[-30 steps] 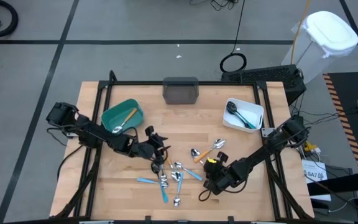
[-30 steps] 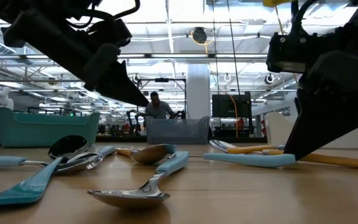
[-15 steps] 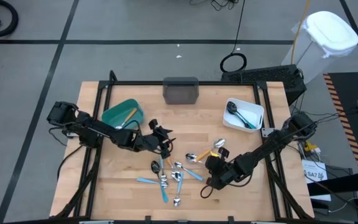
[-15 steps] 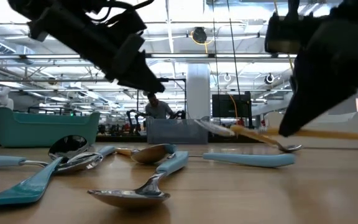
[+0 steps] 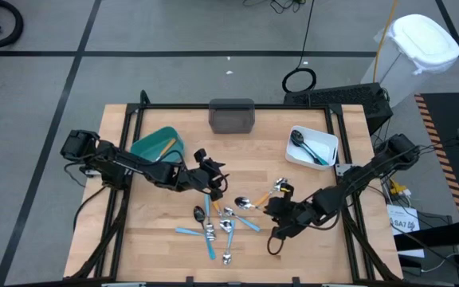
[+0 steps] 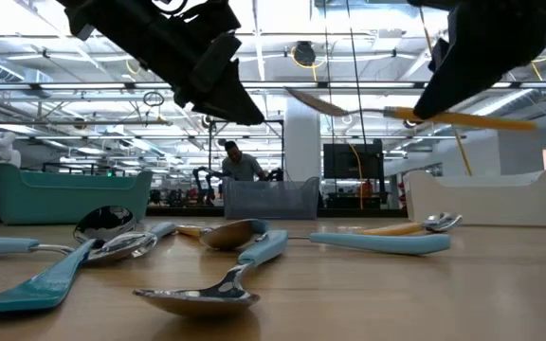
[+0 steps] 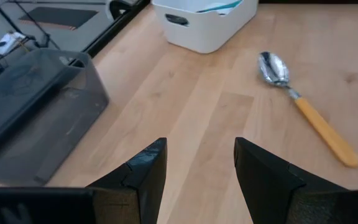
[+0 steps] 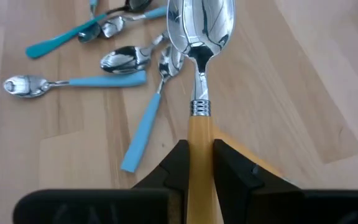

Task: Sort silverware by color (type)
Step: Put the yellow spoon into the green bin

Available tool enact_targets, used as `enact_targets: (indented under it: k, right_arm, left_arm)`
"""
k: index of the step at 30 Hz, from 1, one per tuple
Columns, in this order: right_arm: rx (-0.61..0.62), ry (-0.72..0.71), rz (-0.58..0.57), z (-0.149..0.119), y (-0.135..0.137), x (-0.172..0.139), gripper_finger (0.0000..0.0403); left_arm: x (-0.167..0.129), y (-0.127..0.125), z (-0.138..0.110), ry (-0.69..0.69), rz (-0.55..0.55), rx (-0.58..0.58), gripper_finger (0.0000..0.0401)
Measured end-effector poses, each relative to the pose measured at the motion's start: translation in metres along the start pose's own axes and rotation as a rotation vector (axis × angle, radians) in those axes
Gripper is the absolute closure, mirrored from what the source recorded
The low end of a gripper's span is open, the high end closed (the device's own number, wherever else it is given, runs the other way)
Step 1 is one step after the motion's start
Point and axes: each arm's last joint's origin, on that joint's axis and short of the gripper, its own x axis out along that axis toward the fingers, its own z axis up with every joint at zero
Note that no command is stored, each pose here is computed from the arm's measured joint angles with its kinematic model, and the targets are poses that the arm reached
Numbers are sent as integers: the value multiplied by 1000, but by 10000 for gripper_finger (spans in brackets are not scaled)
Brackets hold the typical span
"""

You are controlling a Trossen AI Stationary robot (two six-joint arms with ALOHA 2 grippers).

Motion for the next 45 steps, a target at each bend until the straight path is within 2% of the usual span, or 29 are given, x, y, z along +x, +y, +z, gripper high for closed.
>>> enact_targets:
  k: [5, 12, 16, 19, 25, 31, 37, 40, 45]
  right_arm:
    - [-46, -12, 3, 2, -1, -3, 359]
    - [-128, -40, -55, 4, -5, -1, 359]
    - [-179, -34, -67, 7, -9, 2, 358]
    - [-200, -32, -81, 9, -12, 4, 358]
    - [-199, -3, -122, 12, -23, 8, 358]
    - [-182, 5, -151, 17, -32, 13, 358]
    - [-175, 5, -165, 21, -38, 15, 358]
    - [-165, 6, -174, 22, -41, 16, 358]
    - [-130, -4, -173, 23, -40, 22, 358]
  left_arm:
    - [-1, -3, 2, 2, -72, 3, 215]
    - [-4, -8, 2, -9, -98, 15, 215]
    - [-7, -12, 2, -31, -49, 33, 215]
    - [-13, -18, 4, -72, -1, 91, 215]
    - [-21, -25, 15, -178, -8, 143, 214]
    - [-8, -20, 9, -114, -180, 171, 214]
    - [-9, -21, 13, -144, -203, 178, 213]
    - [-11, -23, 14, -162, -207, 215, 198]
    - [-17, -31, 18, -224, -223, 263, 140]
